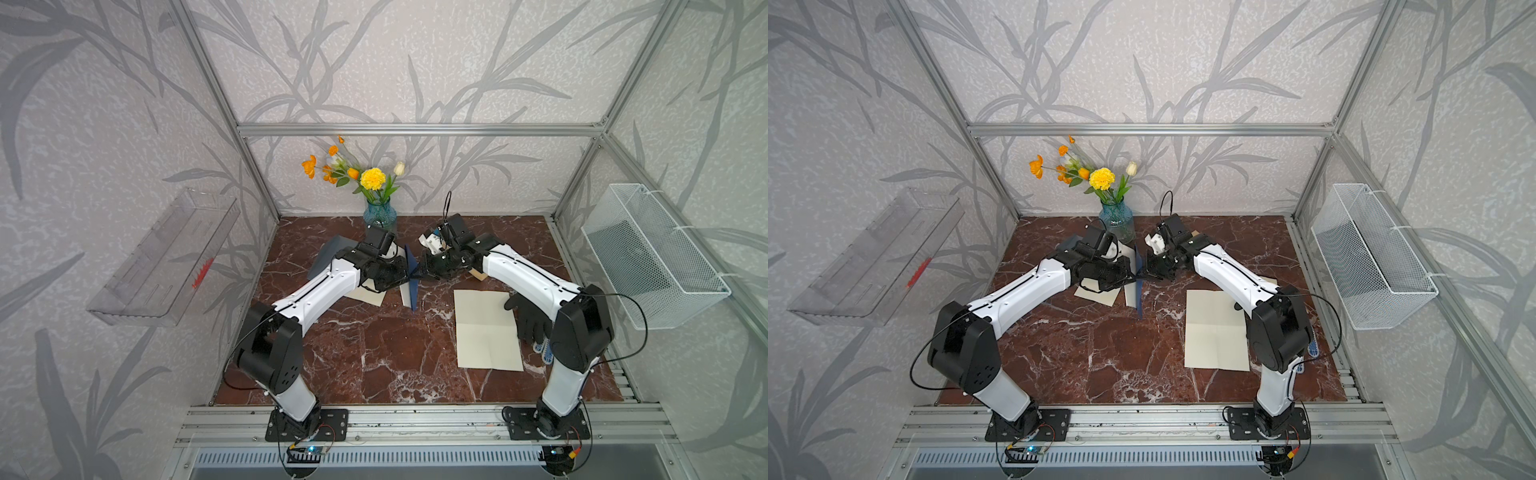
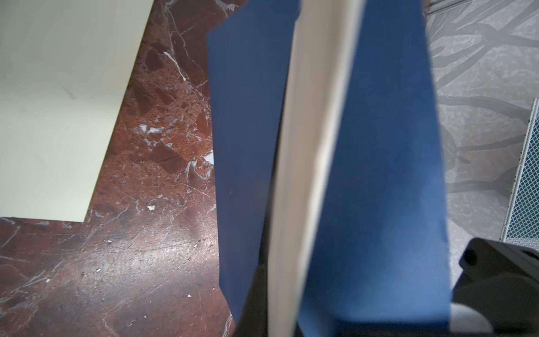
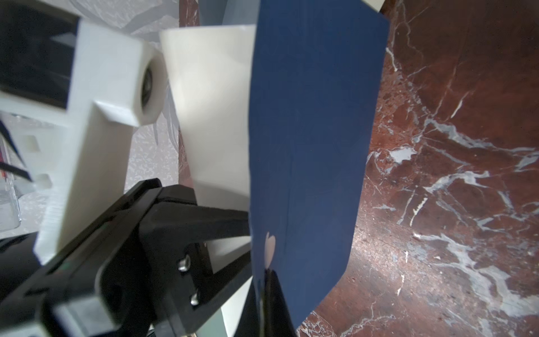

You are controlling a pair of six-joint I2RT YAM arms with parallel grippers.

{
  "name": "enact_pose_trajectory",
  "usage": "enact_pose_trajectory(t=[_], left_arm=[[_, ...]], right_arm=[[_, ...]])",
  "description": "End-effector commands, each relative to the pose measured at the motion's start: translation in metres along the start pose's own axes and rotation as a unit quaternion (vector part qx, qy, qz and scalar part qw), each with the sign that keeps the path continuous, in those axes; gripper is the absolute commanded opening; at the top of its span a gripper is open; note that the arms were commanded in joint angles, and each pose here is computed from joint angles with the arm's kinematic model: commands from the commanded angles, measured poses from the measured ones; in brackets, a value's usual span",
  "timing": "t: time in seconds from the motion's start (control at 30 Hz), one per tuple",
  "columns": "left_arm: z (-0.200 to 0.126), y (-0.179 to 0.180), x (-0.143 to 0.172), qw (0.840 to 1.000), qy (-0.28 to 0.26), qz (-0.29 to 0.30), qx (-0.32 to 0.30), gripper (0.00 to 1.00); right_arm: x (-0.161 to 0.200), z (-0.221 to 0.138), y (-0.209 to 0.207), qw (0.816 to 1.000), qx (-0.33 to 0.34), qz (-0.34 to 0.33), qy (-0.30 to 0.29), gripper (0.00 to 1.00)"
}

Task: Fold the letter paper in half and place it into the envelope
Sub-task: Place the letter paper in the envelope.

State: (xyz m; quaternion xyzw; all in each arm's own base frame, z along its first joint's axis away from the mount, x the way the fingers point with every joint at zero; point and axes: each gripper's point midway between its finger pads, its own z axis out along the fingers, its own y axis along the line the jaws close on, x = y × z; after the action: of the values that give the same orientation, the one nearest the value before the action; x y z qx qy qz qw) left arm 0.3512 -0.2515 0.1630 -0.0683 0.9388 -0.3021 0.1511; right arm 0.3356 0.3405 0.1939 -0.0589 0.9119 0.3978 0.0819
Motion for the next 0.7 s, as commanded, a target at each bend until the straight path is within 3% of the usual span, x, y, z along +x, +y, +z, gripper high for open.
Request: enact_pose_trajectory(t=[0.0,0.13,0.2,0.27,0.33,0.37,0.43,0.47,0.53,0.6,0.63,0.67], left_arm=[[-0.002,0.001,-0.008,0.999,-0.015,0.023,-0.02,0.0],[0.001,-0.001,-0.006,1.0,-0.009,0.025,-0.011,0.0],[0.002,-0.003,-0.005,1.0,-0.006,0.025,-0.004,0.06],[0.001,-0.005,-0.006,1.0,-0.009,0.025,-0.002,0.22],[-0.004,-0.007,-0.007,1.0,-0.013,0.028,-0.001,0.52],[-0.006,-0.008,-0.008,0.999,-0.015,0.03,-0.002,0.6],[-0.013,-0.011,-0.009,0.999,-0.02,0.037,-0.002,0.69],[-0.016,-0.012,-0.011,0.999,-0.021,0.038,-0.002,0.79],[-0.023,-0.017,-0.013,0.999,-0.028,0.043,0.002,0.81],[-0.029,-0.02,-0.014,0.998,-0.035,0.041,0.01,0.89],[-0.032,-0.023,-0.014,0.998,-0.037,0.042,0.017,0.99],[-0.033,-0.025,-0.014,0.998,-0.04,0.041,0.024,0.99]], right_arm=[[-0.003,-0.022,0.032,0.999,-0.038,-0.023,-0.017,0.0],[-0.004,-0.023,0.034,0.999,-0.043,-0.024,-0.017,0.0],[-0.004,-0.023,0.034,0.999,-0.043,-0.025,-0.017,0.0],[-0.004,-0.023,0.033,0.999,-0.042,-0.023,-0.018,0.0],[-0.005,-0.024,0.031,0.999,-0.04,-0.021,-0.019,0.0],[-0.006,-0.025,0.029,0.999,-0.039,-0.019,-0.02,0.0],[-0.009,-0.027,0.025,0.999,-0.038,-0.015,-0.023,0.0],[-0.009,-0.027,0.023,0.999,-0.038,-0.013,-0.023,0.0],[-0.011,-0.029,0.019,0.999,-0.041,-0.008,-0.024,0.0],[-0.012,-0.03,0.016,0.999,-0.043,-0.005,-0.023,0.0],[-0.013,-0.03,0.014,0.999,-0.044,-0.003,-0.023,0.0],[-0.013,-0.031,0.013,0.999,-0.045,-0.002,-0.022,0.0]])
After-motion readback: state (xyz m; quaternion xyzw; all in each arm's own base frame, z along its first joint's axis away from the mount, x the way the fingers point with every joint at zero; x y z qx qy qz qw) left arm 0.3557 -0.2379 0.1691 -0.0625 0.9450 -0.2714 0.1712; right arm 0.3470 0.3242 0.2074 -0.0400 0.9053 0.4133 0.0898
